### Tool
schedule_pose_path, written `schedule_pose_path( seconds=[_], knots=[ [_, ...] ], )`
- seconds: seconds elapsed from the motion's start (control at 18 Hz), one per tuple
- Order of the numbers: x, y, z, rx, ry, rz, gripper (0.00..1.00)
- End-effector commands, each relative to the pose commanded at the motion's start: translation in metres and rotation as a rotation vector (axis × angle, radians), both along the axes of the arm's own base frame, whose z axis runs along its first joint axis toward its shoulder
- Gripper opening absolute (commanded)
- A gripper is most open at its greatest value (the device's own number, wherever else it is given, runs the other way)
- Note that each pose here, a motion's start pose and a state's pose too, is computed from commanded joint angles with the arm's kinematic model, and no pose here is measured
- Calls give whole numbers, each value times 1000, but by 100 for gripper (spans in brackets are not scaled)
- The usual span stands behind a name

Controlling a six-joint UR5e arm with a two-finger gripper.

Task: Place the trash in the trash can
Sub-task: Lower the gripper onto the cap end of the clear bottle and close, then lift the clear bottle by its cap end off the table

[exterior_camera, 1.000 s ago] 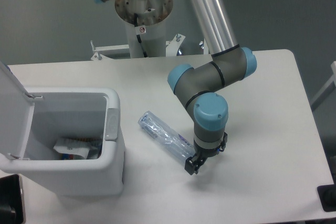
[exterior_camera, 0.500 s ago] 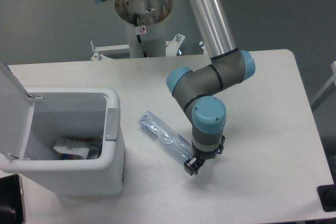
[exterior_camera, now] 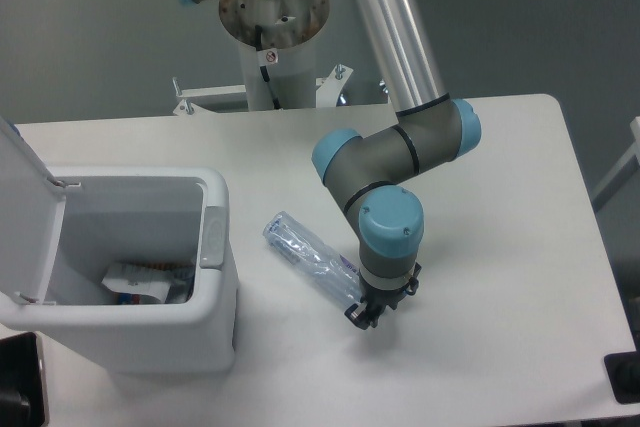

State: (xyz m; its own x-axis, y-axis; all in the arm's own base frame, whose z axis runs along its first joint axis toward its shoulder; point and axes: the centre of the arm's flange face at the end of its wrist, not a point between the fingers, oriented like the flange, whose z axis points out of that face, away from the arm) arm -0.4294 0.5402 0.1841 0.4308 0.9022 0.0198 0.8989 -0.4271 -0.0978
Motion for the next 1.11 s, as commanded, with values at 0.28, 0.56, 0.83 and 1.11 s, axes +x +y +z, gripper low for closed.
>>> schedule_pose_path(
  seconds=[0.28, 0.56, 0.83, 1.11],
  knots=[
    [0, 0, 1, 0, 2, 2, 33],
    [-1, 0, 9, 6, 13, 2, 28],
    [-13, 10, 40, 38, 66, 2, 25],
    [-32, 13, 88, 99, 135, 13, 25]
  ],
)
